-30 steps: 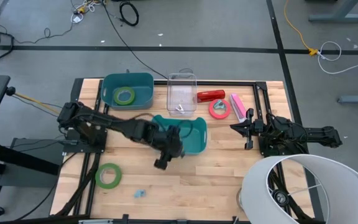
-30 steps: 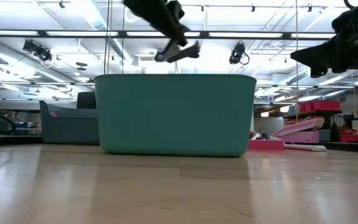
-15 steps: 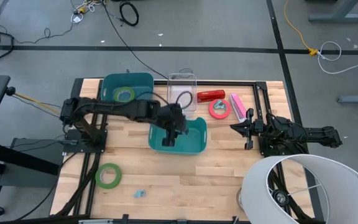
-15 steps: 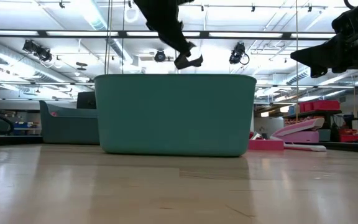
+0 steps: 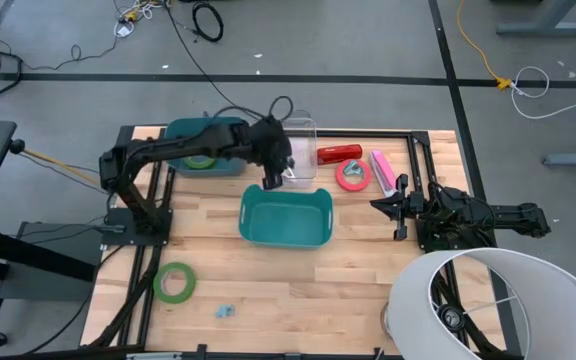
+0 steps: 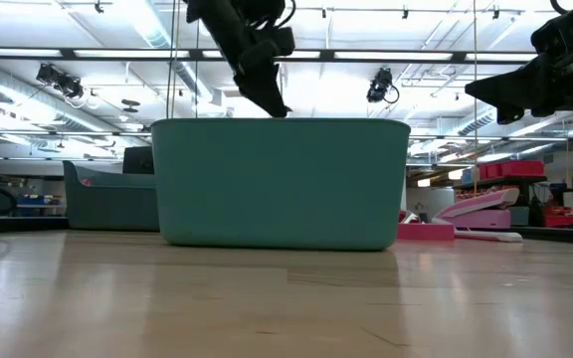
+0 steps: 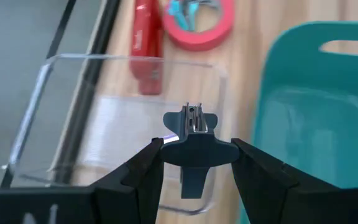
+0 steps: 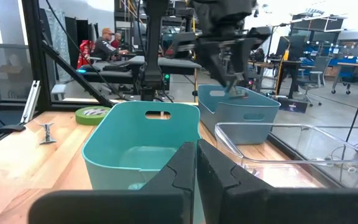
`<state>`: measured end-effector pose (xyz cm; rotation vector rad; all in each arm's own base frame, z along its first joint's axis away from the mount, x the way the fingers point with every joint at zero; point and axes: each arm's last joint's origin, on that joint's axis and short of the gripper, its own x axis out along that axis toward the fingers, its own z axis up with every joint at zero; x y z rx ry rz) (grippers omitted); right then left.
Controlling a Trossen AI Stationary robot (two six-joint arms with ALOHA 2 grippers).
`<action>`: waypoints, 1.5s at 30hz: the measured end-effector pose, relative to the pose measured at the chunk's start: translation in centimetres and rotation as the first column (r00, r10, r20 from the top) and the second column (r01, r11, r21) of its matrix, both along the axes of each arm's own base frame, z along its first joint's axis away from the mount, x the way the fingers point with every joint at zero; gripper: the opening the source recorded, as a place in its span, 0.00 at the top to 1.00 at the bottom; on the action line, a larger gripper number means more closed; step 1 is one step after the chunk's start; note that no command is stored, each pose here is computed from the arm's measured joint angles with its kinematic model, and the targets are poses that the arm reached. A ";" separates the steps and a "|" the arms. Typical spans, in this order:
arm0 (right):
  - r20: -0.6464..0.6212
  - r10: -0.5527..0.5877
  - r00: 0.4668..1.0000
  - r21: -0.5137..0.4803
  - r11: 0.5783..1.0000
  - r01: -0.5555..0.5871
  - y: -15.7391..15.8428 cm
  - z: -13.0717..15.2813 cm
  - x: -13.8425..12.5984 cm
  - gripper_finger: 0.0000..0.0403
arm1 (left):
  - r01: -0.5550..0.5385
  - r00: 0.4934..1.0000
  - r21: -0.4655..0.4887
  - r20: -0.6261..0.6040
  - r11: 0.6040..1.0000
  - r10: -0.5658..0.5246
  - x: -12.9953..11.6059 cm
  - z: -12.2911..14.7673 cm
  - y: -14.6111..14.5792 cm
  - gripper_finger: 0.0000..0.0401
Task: Pick and place Stapler, Stapler remover, tape
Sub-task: Put the dark blue staple remover into the transparent bin
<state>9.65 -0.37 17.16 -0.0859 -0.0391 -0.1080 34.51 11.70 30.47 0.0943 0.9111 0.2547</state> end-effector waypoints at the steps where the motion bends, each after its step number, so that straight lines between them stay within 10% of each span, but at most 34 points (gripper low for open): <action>1: 0.000 0.000 1.000 0.000 1.000 0.000 0.0 0.0 0.0 0.96 | -0.007 1.000 0.003 -0.001 1.000 0.007 -0.1 0.0 0.4 0.55; 45: -0.001 0.008 1.000 0.000 1.000 -0.008 0.0 0.0 0.0 0.96 | -0.123 0.992 -0.093 -0.019 0.988 0.122 2.0 -7.3 8.0 0.54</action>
